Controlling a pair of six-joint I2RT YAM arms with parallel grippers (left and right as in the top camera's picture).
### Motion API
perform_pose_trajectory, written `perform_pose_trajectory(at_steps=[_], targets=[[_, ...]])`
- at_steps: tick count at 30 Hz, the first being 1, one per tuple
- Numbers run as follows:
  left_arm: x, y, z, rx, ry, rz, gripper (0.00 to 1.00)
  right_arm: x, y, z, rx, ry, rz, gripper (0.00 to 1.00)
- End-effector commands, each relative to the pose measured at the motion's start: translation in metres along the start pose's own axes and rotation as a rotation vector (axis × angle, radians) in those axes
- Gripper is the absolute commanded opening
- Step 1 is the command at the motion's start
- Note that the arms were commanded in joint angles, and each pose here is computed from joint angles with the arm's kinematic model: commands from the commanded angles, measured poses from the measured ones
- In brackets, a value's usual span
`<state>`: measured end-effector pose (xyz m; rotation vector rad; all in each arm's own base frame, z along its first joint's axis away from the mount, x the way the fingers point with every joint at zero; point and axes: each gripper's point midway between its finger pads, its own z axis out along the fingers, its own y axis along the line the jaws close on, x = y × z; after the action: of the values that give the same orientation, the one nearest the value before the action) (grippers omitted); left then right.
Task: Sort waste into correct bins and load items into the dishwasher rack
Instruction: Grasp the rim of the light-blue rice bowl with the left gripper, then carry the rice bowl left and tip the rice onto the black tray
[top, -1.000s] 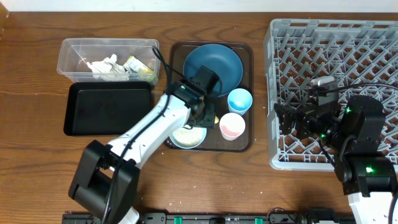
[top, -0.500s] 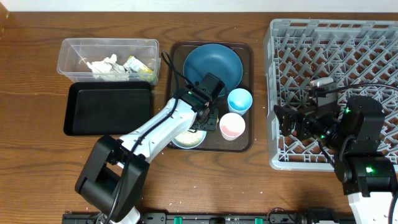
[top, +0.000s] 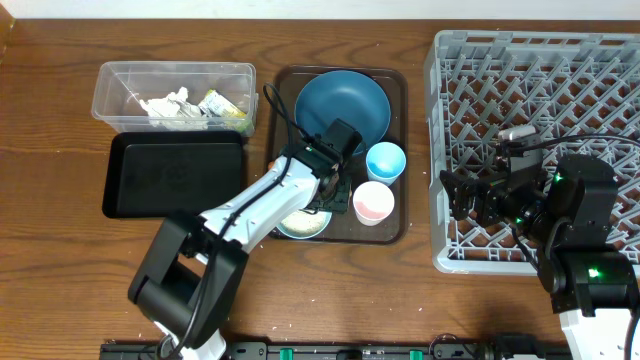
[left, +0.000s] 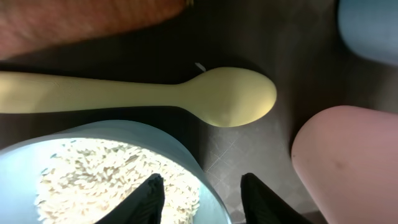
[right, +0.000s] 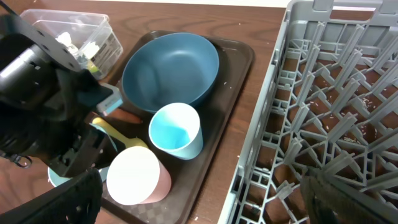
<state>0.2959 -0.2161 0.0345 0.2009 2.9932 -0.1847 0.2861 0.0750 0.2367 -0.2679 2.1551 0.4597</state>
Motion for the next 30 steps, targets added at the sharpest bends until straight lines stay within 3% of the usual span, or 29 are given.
perform_pose_trajectory(at_steps=[1,7,11,14,30], targets=[[0.003,0.002,0.009,0.004,0.034,-0.007,0.39,-0.008,-0.002,-0.004,0.010,-0.021,-0.021,0.99],[0.003,0.005,0.011,0.024,0.052,-0.022,0.38,-0.008,-0.002,-0.004,0.010,-0.021,-0.021,0.99],[0.003,0.006,0.011,0.026,0.055,-0.027,0.15,-0.008,-0.002,-0.004,0.011,-0.021,-0.021,0.99],[0.002,0.005,0.009,0.029,0.056,-0.027,0.06,-0.008,-0.002,-0.004,0.011,-0.021,-0.021,0.99],[-0.003,-0.005,-0.030,0.084,0.020,-0.020,0.06,-0.009,-0.002,-0.004,0.011,-0.023,-0.023,0.99]])
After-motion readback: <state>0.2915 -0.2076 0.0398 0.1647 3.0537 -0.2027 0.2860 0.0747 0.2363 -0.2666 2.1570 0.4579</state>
